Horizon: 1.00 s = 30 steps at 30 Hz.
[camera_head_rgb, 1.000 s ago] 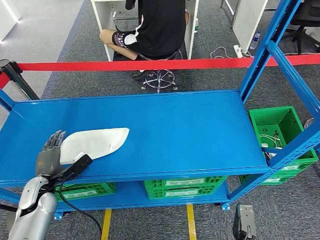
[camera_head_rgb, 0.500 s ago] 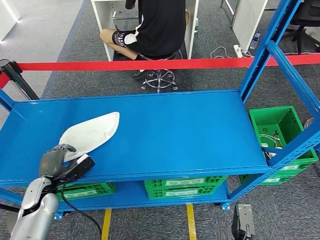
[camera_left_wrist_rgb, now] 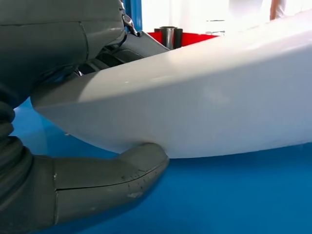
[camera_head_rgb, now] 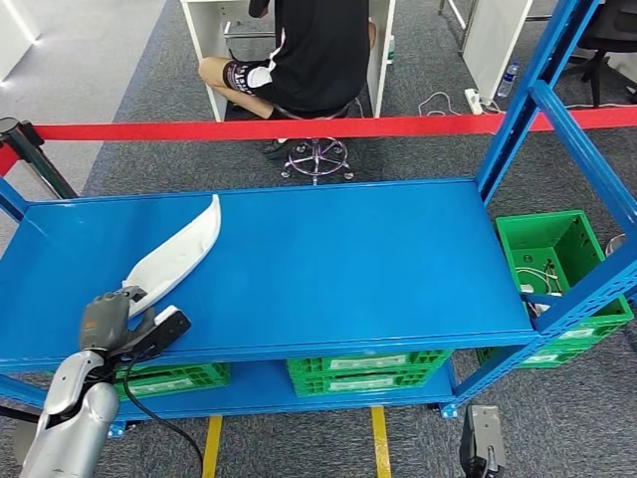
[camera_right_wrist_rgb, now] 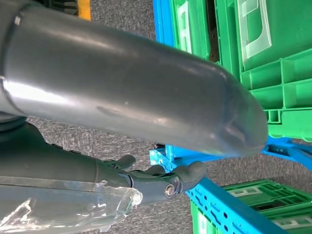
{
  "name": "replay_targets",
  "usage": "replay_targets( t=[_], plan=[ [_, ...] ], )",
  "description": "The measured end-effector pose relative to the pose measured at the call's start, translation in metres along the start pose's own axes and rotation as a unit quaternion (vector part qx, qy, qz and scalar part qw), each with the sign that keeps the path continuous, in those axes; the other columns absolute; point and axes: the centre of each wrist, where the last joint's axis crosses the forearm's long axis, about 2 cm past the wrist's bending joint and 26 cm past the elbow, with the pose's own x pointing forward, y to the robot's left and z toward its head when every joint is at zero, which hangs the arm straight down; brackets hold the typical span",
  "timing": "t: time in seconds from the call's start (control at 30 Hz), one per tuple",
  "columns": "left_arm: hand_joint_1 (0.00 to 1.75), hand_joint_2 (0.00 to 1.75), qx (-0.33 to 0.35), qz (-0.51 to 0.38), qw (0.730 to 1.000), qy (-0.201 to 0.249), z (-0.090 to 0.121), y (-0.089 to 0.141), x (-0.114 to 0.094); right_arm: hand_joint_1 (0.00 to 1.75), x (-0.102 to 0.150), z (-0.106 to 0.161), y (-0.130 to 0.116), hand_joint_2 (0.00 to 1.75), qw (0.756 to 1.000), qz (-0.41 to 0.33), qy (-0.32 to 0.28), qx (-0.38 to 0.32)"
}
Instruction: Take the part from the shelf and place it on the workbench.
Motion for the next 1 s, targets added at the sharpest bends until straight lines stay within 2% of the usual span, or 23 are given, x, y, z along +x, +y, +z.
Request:
replay_targets(
  t=[0.2,0.47,0.6,0.83,1.0],
  plan=[
    [1.75,1.75,0.000,-0.004,1.000,-0.009,0.002,-0.001,0.001,0.00,0.000,0.000,0.000,0.00,1.000,-0.004,0.000,-0.004],
    [1.75,1.75,0.027,0.001,0.999,-0.044,0.018,0.002,0.008,0.00,-0.001,0.001,-0.001,0.00,1.000,-0.009,0.001,-0.012],
    [1.75,1.75,0.054,0.023,0.995,-0.076,0.031,0.008,0.023,0.00,-0.003,0.002,-0.001,0.00,1.000,-0.014,-0.004,-0.019],
    [1.75,1.75,0.105,0.049,0.981,-0.156,0.073,0.021,0.064,0.00,-0.010,0.008,-0.003,0.00,0.999,-0.023,-0.017,-0.028],
    [1.75,1.75,0.127,0.061,0.973,-0.182,0.086,0.030,0.078,0.00,-0.010,0.009,-0.005,0.00,0.999,-0.023,-0.024,-0.032]
  ],
)
